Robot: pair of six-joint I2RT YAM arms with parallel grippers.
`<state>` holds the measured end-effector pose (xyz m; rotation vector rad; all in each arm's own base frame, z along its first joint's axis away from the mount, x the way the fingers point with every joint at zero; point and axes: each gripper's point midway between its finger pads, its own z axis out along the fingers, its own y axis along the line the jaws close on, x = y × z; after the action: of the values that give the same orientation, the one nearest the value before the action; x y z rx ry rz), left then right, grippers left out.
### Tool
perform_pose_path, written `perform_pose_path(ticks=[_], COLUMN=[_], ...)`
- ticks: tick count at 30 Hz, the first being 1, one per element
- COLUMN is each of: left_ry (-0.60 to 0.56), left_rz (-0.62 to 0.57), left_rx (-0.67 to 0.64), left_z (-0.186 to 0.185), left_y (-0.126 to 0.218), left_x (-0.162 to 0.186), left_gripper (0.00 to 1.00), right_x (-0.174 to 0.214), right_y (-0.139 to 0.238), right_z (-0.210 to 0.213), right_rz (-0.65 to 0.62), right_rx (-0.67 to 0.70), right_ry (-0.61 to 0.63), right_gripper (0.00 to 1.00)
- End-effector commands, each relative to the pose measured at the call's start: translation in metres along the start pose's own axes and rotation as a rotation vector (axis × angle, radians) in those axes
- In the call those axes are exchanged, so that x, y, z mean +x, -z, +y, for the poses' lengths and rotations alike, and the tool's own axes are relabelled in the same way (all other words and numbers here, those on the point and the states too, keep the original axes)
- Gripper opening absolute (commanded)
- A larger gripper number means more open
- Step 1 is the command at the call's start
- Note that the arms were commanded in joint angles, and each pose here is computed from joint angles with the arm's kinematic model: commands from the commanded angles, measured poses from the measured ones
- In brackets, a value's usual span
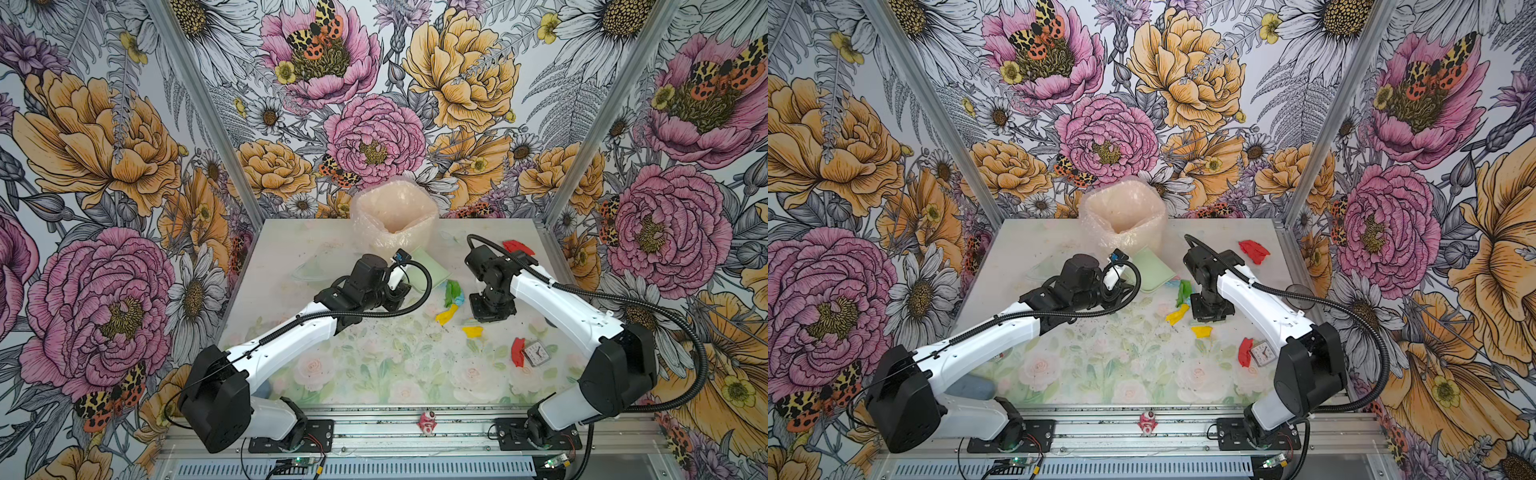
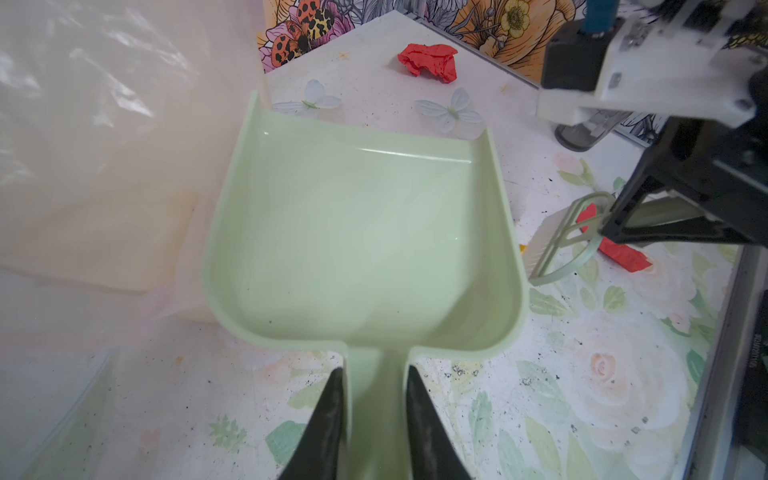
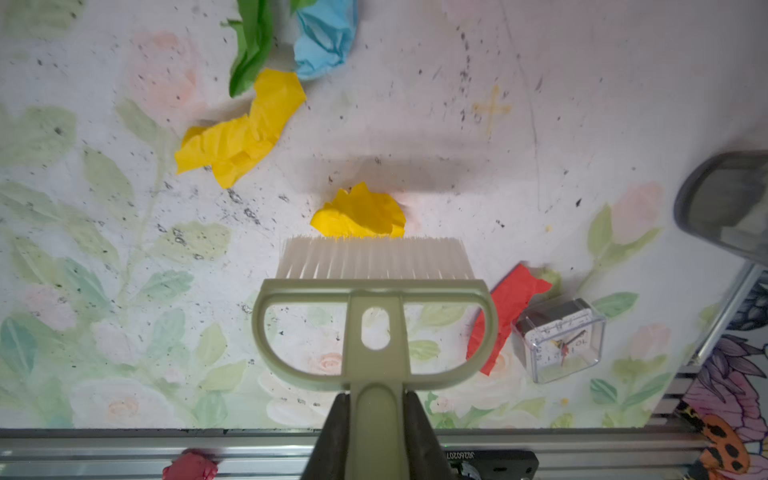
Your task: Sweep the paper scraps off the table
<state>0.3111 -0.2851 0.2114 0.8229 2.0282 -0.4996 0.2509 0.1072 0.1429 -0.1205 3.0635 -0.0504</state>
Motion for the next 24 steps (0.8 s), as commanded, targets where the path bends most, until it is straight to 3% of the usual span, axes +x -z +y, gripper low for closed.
perform_pose_path(ticks=[1, 11, 17, 24], left_ry=[0.025, 0.016, 0.022, 0.025], left_rz=[-0.012, -0.011, 0.002, 0.008], left_rx=[-0.021, -0.011, -0.004, -0.025], left_z=[0.006, 0.005, 0.004, 0.008], left_y=[0.002, -0.004, -0.008, -0.004], left_x=[0.001, 0.001, 0.003, 0.004], left_gripper=[0.00, 0.00, 0.00, 0.00], right_x=[0.015, 0.085, 0.090, 0.074], right_y=[0.017, 0.025, 0.004, -0.011], right_z=[-0.016, -0.057, -0.056, -0.053], right_rz=[-0.016, 0.117, 0.214, 0.228], right_rx=[0.026, 0.073, 0.069, 0.036], right_ry=[-0.001, -0.102, -0.088, -0.083], right_gripper=[0.00, 0.00, 0.00, 0.00])
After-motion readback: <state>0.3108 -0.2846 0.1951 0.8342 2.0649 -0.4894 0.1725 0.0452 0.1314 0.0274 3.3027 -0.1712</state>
